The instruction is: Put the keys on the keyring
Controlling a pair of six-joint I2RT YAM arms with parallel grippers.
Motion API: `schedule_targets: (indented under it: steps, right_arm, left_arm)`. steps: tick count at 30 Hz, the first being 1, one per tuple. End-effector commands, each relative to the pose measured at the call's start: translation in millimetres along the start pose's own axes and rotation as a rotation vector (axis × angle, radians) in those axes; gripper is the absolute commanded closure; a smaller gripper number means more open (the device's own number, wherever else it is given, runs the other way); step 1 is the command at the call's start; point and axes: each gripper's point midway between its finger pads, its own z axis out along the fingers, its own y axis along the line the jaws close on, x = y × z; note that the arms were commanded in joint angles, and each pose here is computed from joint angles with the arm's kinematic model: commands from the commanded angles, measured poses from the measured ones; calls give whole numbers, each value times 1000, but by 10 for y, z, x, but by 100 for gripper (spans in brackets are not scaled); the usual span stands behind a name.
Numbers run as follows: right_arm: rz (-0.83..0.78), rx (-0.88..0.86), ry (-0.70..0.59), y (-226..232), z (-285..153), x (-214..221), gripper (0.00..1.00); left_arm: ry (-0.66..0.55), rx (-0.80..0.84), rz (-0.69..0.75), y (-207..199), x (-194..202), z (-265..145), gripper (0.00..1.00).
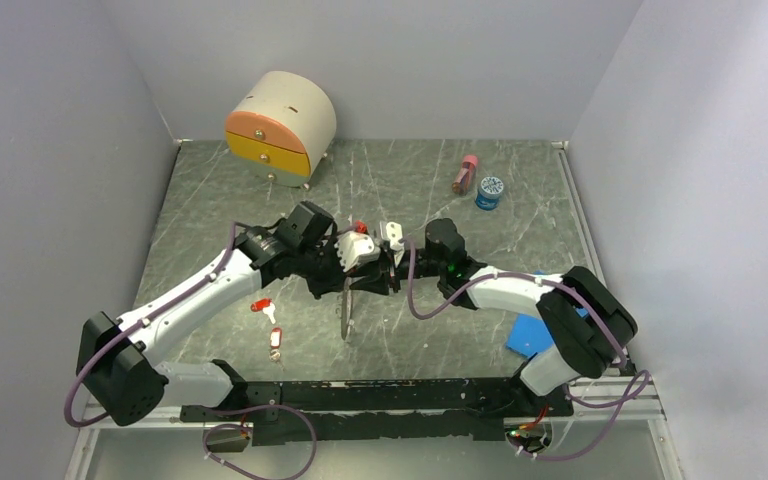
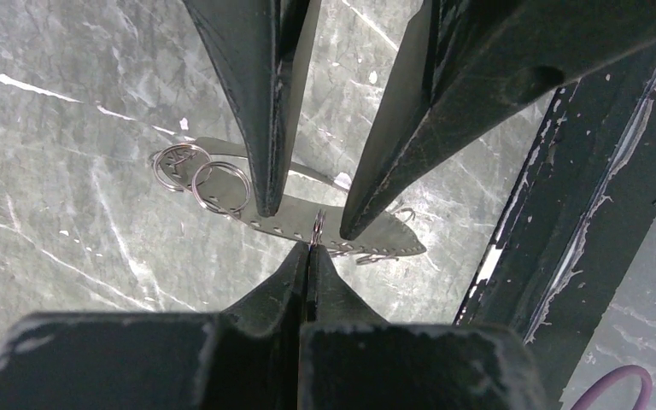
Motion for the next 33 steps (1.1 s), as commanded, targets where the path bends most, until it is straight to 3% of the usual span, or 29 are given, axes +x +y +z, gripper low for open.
schedule_targets:
  steps: [1, 8, 11, 22, 33]
  right_arm:
    - [-24, -4, -37, 50, 17, -17, 66]
    - [-67, 89, -147, 90, -138, -208, 48]
    - [-104, 87, -185, 149, -182, -243, 46]
    - [-90, 33, -258, 165, -102, -276, 58]
    - [-33, 32, -281, 139, -60, -153, 64]
  left_arm:
    - [-105, -4, 40, -20, -192, -44, 97]
    - [-135, -40, 45, 0, -95, 11, 97]
    - [-137, -50, 57, 13, -65, 27, 98]
    - [-179, -3, 101, -78, -106, 35, 98]
    - [-248, 2, 137, -131, -144, 8, 98]
